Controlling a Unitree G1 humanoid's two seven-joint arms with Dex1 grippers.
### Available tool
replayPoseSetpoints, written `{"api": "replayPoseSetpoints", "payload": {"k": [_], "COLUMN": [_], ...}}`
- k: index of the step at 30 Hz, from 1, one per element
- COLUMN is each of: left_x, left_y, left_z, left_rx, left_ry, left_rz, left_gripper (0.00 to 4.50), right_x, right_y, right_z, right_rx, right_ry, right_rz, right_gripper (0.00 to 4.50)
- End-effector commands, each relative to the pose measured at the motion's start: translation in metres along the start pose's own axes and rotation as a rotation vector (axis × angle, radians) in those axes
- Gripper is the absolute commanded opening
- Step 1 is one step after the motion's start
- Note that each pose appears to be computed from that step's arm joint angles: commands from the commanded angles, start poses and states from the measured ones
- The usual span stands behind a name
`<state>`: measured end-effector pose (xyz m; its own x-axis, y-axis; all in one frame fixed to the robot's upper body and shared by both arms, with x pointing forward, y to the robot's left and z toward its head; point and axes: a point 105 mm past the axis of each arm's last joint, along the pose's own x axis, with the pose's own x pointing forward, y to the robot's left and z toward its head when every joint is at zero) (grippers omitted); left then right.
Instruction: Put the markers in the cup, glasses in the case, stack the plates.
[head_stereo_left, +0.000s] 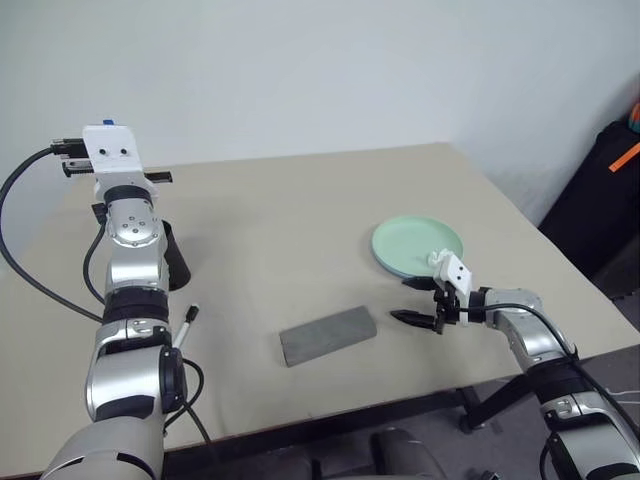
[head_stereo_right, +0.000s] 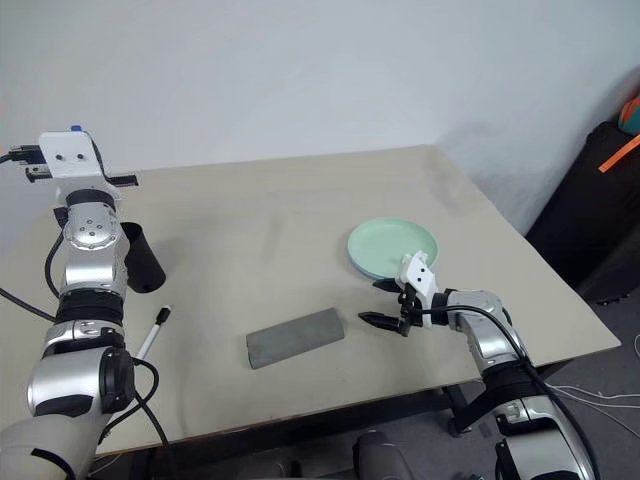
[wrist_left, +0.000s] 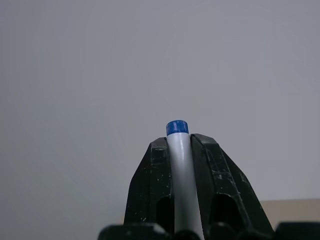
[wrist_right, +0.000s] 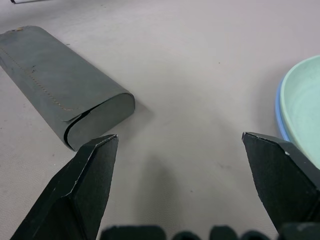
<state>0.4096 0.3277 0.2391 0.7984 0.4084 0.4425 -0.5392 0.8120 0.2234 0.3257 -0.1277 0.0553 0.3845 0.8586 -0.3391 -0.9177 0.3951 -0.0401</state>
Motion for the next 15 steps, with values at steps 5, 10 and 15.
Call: {"api": "replayPoseSetpoints", "payload": {"k": [5,10,15], "left_x": [-0.003,-0.008,-0.010], "left_y": [0.022,0.032,0.035], "left_z": [-0.007,-0.025,-0.030], "left_rx": [0.060,0.101,0.102], "left_ry": [-0.009,0.058,0.072], "left_rz": [0.069,0.096,0.101], "left_gripper": [0.17,0.17,0.17], "right_x": [-0.004,-0.004,-0.006], "right_y": [-0.001,0.002,0.009], "right_z": [0.015,0.019,0.029], "right_rx": [-0.029,-0.022,0.018], "right_ry": [-0.046,-0.061,-0.112], "right_rz": [0.004,0.026,0.083], "right_gripper": [4.31,4.31,4.31]}}
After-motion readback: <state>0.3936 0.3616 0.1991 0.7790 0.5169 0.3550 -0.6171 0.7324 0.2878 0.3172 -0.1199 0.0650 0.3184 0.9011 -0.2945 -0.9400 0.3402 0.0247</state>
